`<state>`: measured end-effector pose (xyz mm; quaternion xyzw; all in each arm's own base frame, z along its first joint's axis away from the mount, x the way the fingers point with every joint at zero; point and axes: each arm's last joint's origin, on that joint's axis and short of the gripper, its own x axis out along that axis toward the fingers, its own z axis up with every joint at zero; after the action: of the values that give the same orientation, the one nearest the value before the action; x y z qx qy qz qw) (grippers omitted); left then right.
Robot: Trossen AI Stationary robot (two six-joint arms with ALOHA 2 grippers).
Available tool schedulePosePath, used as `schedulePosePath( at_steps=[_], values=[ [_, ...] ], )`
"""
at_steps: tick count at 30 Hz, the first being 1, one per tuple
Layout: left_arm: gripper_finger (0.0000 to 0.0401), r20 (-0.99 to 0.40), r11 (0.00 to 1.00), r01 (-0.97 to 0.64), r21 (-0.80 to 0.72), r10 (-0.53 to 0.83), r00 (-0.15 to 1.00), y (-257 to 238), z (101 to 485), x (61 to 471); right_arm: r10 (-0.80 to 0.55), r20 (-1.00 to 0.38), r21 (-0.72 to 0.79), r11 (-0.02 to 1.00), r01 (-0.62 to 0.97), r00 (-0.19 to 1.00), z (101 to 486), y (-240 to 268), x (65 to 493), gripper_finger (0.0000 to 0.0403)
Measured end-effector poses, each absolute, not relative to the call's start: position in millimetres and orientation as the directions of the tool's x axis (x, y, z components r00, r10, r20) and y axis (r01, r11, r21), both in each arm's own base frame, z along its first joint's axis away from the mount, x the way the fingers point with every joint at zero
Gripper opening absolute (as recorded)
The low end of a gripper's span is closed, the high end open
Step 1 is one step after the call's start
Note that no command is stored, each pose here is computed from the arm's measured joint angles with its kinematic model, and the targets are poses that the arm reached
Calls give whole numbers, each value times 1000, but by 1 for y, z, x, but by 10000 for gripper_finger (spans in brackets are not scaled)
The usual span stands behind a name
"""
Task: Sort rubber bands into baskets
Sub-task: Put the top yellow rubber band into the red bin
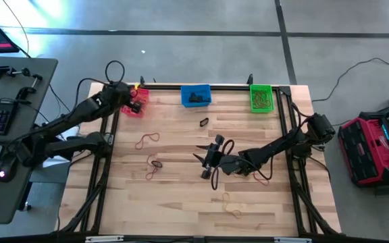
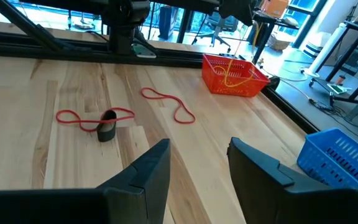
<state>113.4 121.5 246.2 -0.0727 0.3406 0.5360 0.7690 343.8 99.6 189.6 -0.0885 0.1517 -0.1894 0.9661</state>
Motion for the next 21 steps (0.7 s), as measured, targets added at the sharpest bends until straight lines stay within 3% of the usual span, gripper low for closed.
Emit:
schedulePosePath(
  at_steps=[11,21],
  values=[
    [0,-669,356,-876,327,742,52,133,234,104,-381,-263,-221,918,328,886,190,98,344,151],
    [0,-646,368,-869,330,759,76,139,235,112,-365,-304,-150,931,334,880,186,85,348,151]
  ],
)
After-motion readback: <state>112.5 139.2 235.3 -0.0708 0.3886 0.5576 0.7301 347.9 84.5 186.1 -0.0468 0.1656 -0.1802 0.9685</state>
